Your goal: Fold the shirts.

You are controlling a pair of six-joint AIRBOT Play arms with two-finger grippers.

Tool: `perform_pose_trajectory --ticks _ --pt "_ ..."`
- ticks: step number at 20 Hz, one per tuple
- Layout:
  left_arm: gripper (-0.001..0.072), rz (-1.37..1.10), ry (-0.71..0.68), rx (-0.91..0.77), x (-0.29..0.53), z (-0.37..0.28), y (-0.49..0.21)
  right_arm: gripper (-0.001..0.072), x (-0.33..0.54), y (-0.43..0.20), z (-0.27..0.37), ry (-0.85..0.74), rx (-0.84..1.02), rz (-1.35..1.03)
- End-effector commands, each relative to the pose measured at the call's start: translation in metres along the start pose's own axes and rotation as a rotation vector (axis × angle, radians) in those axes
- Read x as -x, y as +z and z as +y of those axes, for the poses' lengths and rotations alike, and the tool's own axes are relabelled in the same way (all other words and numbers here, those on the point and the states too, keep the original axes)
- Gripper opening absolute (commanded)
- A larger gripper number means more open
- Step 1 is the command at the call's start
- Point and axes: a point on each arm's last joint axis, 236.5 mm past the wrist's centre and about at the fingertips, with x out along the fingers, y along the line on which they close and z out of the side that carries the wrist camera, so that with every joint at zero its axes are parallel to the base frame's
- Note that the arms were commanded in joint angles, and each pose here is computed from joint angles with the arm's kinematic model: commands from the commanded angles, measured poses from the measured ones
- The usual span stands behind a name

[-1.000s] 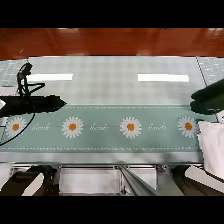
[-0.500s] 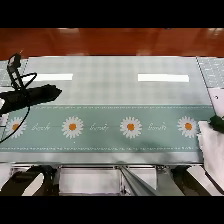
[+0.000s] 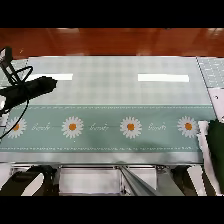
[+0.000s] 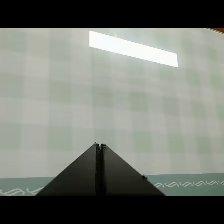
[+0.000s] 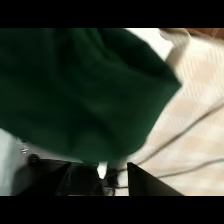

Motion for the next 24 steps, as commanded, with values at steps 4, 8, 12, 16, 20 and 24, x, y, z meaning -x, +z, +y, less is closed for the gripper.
perform_pose_trajectory --ticks 4,8,12,16,20,24 --pt "0.0023 -0.009 0.028 -0.043 -0.017 0.012 0.011 0.0125 -0.005 0.003 0.009 -0.010 0.018 0.016" --pt "0.0023 -0.142 0.009 -0.074 0.014 -0.005 0.083 0.0019 0.132 0.076 0.199 0.669 0.295 -0.414" --pt "0.0022 -0.034 -0.035 -0.141 0.013 -0.031 0.086 0.0018 0.261 -0.042 0.394 1.142 0.824 -0.601" --pt "0.0022 0.396 -0.001 -0.068 -0.026 0.008 -0.009 0.0019 0.129 -0.127 0.451 0.575 1.259 -0.513" --pt "0.0022 0.498 0.211 0.025 -0.044 0.069 -0.046 0.0019 0.062 -0.127 0.444 0.270 1.330 -0.416" --pt "0.0022 0.378 0.204 -0.004 -0.066 0.066 -0.016 0.0019 0.052 -0.133 0.481 0.346 1.312 -0.449"
